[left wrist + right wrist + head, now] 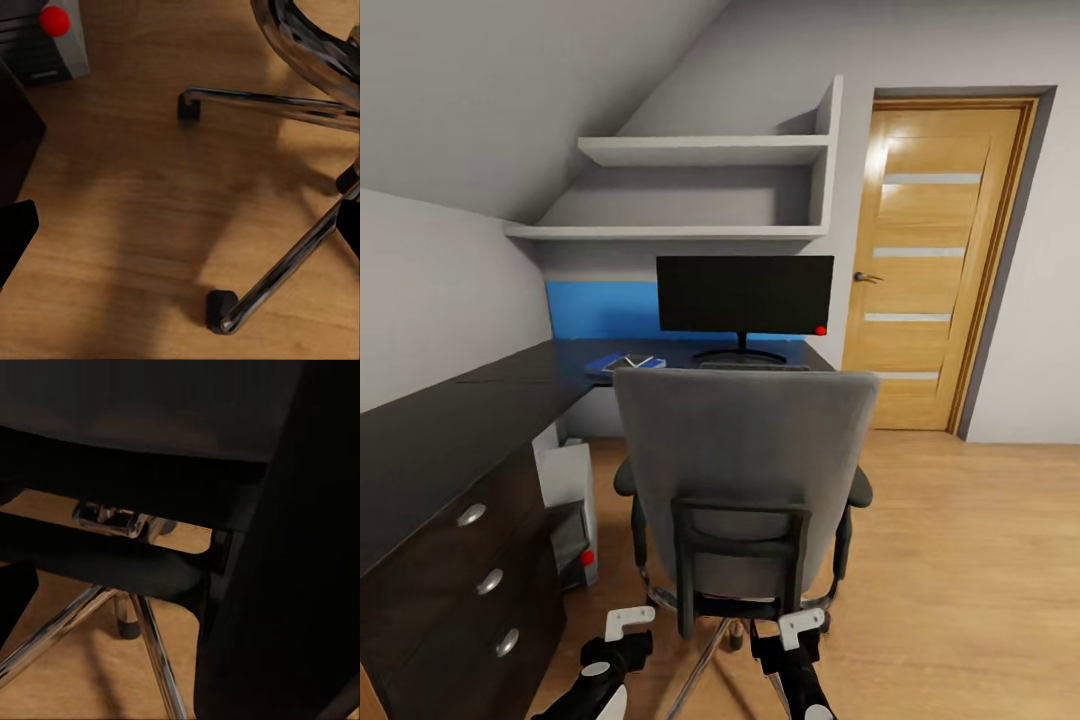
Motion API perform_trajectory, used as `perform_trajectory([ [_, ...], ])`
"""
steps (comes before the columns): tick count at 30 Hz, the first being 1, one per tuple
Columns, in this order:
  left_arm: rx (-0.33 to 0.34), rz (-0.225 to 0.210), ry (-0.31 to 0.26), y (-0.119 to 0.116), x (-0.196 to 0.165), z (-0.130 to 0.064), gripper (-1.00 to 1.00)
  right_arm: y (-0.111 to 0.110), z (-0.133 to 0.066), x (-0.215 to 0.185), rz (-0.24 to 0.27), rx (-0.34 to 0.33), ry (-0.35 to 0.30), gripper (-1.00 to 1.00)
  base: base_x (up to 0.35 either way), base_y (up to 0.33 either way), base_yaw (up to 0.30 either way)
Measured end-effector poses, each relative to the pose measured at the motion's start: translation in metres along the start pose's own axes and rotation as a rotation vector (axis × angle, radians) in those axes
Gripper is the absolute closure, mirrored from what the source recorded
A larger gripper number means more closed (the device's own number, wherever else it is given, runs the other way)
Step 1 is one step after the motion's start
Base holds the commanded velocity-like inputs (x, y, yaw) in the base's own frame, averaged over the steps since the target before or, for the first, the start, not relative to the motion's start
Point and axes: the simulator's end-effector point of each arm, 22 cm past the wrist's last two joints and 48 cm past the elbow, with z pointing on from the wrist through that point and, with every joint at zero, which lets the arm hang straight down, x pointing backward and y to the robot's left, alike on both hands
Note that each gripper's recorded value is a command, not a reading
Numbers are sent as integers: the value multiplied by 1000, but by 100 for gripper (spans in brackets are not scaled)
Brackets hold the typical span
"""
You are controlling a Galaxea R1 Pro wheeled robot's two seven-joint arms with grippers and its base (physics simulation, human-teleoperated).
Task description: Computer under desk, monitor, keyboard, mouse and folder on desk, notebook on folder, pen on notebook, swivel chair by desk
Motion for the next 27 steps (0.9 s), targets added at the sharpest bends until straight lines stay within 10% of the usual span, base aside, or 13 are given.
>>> perform_trajectory([
  [27,3,0,15,-2,7,2,-100,0,1,5,6,1,8,-100,323,0,62],
])
